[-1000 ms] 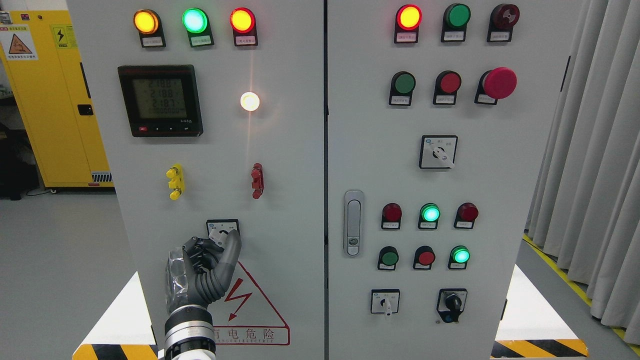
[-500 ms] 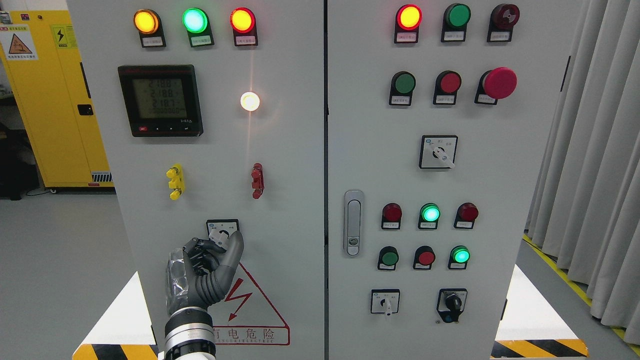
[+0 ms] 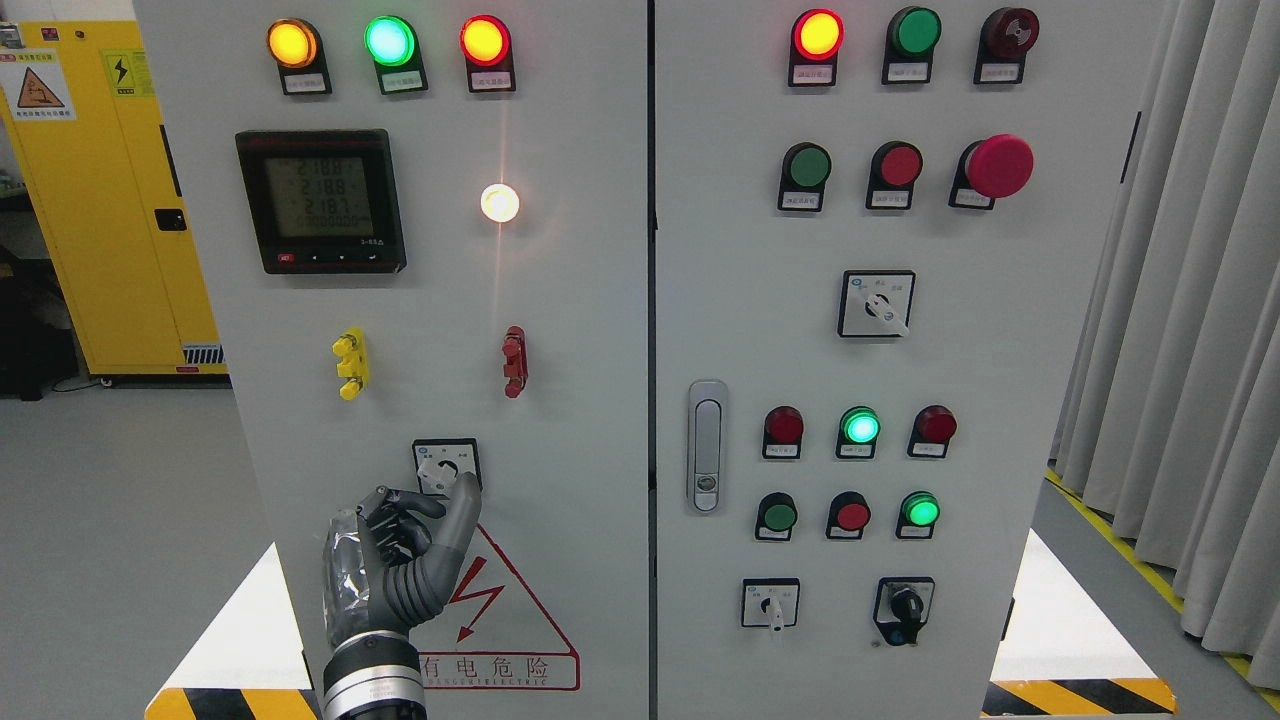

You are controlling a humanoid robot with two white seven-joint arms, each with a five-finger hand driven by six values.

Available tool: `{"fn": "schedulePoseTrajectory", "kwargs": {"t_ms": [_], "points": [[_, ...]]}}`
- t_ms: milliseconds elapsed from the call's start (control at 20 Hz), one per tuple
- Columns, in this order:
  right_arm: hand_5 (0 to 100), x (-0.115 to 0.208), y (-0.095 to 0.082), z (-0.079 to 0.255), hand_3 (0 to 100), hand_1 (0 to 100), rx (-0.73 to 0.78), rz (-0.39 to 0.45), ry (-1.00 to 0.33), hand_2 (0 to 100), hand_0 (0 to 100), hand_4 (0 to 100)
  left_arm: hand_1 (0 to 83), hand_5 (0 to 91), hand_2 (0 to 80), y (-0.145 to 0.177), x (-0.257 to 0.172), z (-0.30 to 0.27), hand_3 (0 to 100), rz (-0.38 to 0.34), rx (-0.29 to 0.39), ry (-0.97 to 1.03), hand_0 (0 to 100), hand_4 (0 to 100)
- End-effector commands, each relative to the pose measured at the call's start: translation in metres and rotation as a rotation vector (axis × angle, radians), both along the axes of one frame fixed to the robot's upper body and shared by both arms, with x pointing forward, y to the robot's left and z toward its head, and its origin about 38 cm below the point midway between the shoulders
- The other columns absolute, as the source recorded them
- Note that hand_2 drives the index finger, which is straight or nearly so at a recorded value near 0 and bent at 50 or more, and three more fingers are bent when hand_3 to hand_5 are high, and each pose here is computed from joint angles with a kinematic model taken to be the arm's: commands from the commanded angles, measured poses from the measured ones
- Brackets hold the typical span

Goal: Turn on light switch 1

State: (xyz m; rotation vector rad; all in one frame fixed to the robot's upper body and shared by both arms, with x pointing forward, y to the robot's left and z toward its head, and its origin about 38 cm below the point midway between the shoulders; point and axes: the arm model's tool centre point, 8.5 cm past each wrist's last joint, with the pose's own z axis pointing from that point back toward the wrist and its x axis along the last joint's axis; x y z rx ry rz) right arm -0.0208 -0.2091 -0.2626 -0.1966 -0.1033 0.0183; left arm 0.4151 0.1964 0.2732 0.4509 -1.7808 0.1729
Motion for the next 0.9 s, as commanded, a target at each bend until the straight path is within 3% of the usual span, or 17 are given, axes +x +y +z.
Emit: {"fn": "schedulePoseTrajectory", "kwargs": {"t_ms": [0, 250, 700, 850], "points": [[0, -0.001, 0.0, 0.0, 0, 50, 0.001, -0.029, 0.002, 4, 0, 0, 51.0, 86.9, 67.6, 0.005, -0.016, -0.015, 98, -0.001, 0.004, -0.015, 7, 92], [0, -0.001, 0.0, 0.0, 0, 50, 0.001, -0.029, 0.002, 4, 0, 0, 48.9, 87.2, 69.3, 0.011, -0.037, -0.049, 99, -0.019, 0.008, -0.051, 5, 93], [0, -0.001, 0.0, 0.0, 0, 50, 0.0, -0.029, 0.002, 4, 0, 0, 46.6, 88.1, 69.8, 0.046, -0.093, -0.158, 100, -0.073, -0.158, 0.114, 2, 94], [0, -0.001, 0.0, 0.0, 0, 50, 0.0, -0.029, 0.002, 4, 0, 0, 46.2, 89.0, 70.5, 0.07, -0.121, -0.202, 100, -0.094, -0.154, 0.189, 2, 99]]}}
